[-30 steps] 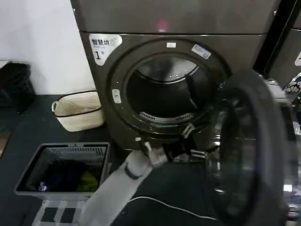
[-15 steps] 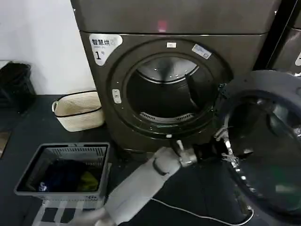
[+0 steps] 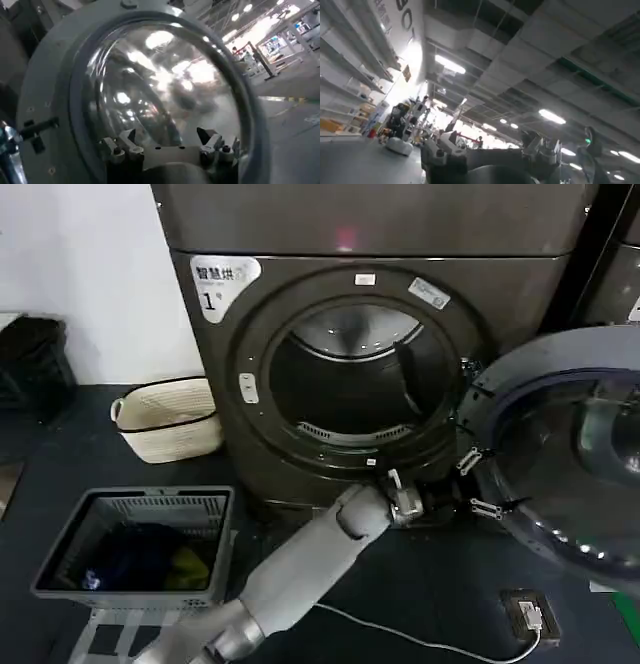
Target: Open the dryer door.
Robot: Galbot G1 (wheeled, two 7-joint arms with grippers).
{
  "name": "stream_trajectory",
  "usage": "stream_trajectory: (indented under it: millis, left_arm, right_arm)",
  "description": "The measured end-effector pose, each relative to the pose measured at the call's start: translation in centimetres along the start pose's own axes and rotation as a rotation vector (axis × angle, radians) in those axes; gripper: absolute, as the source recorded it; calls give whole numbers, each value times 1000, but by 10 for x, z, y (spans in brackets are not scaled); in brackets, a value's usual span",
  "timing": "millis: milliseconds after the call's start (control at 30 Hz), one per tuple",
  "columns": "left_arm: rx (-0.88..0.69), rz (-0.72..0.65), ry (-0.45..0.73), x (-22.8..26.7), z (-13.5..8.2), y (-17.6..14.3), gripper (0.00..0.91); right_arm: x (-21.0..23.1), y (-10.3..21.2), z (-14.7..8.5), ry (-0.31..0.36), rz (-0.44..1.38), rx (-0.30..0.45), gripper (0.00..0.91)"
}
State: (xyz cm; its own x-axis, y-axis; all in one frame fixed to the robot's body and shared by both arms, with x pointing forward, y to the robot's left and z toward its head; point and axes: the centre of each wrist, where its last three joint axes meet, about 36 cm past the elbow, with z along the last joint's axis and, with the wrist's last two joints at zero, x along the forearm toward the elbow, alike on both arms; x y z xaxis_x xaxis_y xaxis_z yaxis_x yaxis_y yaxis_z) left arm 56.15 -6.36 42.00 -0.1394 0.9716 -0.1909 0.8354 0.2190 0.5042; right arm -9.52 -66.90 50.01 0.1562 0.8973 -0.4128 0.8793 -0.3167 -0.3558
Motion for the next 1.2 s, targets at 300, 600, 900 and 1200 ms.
stream_trajectory:
  millis: [300,600,900,1200]
  left_arm:
    - [2,-3,8,1,1,2,907]
    - [70,56,1,-8,-18,-21,907]
    - [45,87,-119,19,-64,-41,907]
    - [-111,112,-63,137,-70,-27,907]
  right_arm:
    - [-8,-6,7,-8,-16,4,907]
    - [-12,-3,6,-33,-47,-15,907]
    - [-11,6,8,-35,-78,-29,907]
    - [-3,18,15,-43,-113,-38,907]
